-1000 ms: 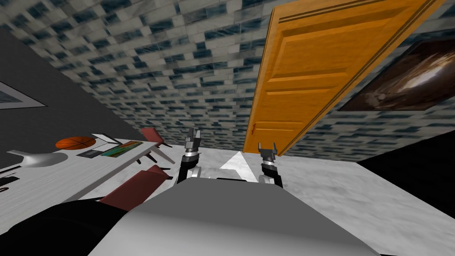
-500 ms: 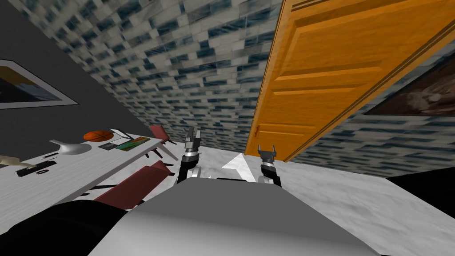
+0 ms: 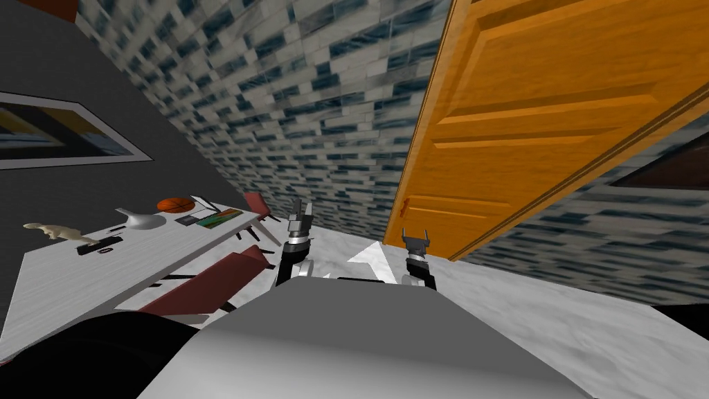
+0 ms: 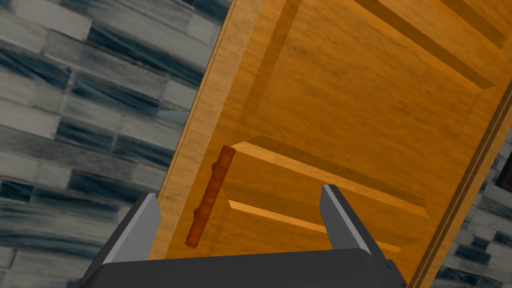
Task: Pull the door open
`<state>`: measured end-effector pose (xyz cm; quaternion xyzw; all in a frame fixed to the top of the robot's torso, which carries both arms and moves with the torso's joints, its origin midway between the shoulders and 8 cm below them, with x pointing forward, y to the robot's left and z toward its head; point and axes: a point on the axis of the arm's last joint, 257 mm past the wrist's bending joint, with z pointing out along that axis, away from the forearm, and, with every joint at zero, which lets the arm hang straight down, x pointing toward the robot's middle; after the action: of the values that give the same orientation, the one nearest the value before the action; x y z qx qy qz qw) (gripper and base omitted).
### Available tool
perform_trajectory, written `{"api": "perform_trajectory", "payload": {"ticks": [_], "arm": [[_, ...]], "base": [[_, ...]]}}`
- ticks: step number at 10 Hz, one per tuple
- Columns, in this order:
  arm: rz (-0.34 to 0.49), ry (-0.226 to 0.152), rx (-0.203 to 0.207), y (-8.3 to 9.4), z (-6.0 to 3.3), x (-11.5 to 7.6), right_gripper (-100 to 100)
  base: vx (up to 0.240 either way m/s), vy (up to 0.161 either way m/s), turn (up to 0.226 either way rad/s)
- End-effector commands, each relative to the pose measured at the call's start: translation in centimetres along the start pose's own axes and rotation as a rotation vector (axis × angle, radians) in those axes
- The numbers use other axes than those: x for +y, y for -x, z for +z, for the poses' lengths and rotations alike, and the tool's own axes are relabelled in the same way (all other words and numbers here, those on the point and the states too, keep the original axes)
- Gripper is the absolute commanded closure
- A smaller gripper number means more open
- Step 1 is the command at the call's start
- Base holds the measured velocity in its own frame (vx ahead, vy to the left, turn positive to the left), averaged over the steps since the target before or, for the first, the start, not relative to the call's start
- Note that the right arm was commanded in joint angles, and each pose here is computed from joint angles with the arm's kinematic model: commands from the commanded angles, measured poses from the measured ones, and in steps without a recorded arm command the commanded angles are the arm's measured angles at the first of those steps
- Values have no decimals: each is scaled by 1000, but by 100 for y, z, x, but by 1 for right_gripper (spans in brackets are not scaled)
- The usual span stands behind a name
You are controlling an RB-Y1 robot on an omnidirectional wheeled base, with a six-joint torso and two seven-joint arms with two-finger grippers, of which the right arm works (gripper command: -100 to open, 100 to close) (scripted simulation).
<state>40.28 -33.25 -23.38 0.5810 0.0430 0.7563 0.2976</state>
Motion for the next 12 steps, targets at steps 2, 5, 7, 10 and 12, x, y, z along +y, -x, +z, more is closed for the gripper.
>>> {"api": "perform_trajectory", "payload": {"ticks": [2,5,7,10,12], "arm": [[59,5,-45,208,-55,-9,-100],[118,14,-93,424,-118,-18,-100],[155,23,-125,566,-165,-19,-100],[220,43,-184,825,-260,-9,-100],[262,61,-224,1005,-334,7,-100]], "base": [[69,-80,149],[65,-83,140],[60,-93,145],[63,-100,181],[68,-115,162]]}}
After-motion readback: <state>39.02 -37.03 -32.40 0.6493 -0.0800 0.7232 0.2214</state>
